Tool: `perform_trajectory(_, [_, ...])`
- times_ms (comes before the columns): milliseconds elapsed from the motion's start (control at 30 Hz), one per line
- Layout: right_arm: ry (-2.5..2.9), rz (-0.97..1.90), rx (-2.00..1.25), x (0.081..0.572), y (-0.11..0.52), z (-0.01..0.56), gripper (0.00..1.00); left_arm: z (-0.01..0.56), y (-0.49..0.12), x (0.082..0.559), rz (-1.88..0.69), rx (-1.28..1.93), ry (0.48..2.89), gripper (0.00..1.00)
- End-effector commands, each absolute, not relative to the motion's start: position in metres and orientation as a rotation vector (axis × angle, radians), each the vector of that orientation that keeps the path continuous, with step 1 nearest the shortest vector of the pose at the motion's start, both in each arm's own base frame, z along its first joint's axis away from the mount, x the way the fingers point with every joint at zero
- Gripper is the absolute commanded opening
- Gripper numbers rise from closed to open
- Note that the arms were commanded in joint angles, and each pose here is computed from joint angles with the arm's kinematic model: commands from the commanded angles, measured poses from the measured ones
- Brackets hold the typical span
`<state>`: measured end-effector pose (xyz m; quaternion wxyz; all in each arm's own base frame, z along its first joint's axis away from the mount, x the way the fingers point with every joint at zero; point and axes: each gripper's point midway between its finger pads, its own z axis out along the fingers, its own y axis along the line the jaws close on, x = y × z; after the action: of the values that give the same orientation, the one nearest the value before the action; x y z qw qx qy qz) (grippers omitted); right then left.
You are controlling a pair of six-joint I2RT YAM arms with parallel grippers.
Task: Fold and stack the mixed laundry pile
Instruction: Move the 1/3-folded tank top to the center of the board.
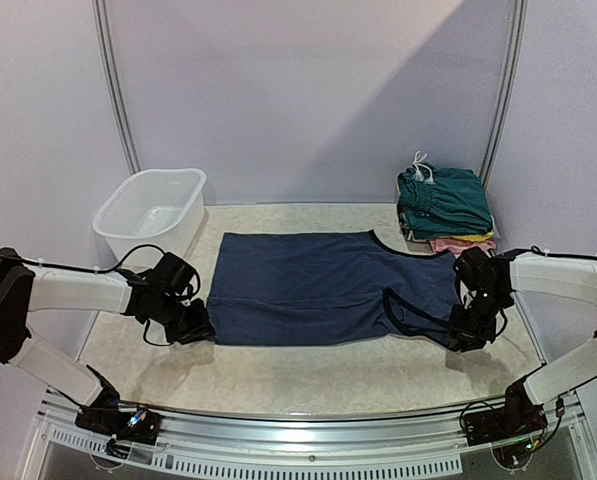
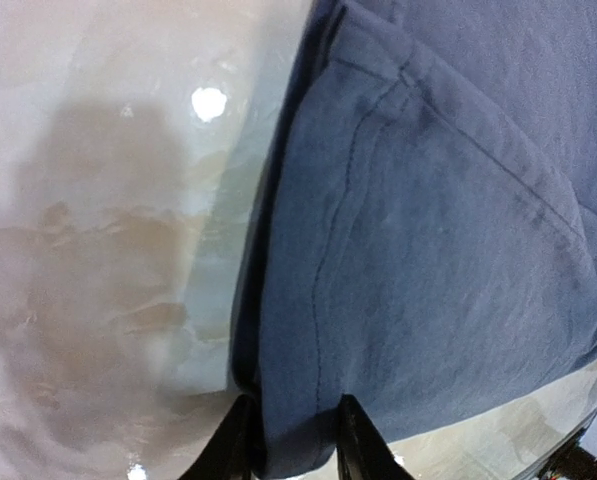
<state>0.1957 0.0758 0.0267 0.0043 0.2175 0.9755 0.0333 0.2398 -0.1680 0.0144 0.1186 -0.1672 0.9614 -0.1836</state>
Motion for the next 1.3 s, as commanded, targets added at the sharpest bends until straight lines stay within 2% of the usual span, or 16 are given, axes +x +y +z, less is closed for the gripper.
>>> perform_trajectory(0, [3.035,0.047,0.638,0.208,0.069,0.021,0.26,0.01,-0.168,0.239,-0.519,-0.472,2.813,0.2])
perform_trajectory(67, [3.031,0.006,0.627,0.209,0.064,0.02,0.15,0.01,-0.168,0.239,-0.52,-0.469,2.813,0.14])
perform_trajectory(133, [3.038,-0.02,0.618,0.208,0.062,0.021,0.04,0.01,-0.167,0.24,-0.516,-0.468,2.811,0.01])
perform_trajectory(167, [3.044,-0.024,0.614,0.208,0.062,0.022,0.01,0.01,-0.166,0.24,-0.509,-0.473,2.808,0.0])
perform_trajectory(600, [2.992,-0.06,0.652,0.237,0.053,0.088,0.0,0.012,-0.151,0.233,-0.389,-0.457,2.833,0.0])
perform_trajectory(1000, [3.092,-0.049,0.72,0.26,0.029,0.074,0.0,0.018,-0.14,0.229,-0.312,-0.441,2.841,0.0])
perform_trajectory(1267, [3.184,-0.008,0.72,0.249,0.028,0.059,0.0,0.023,-0.133,0.23,-0.259,-0.447,2.83,0.0])
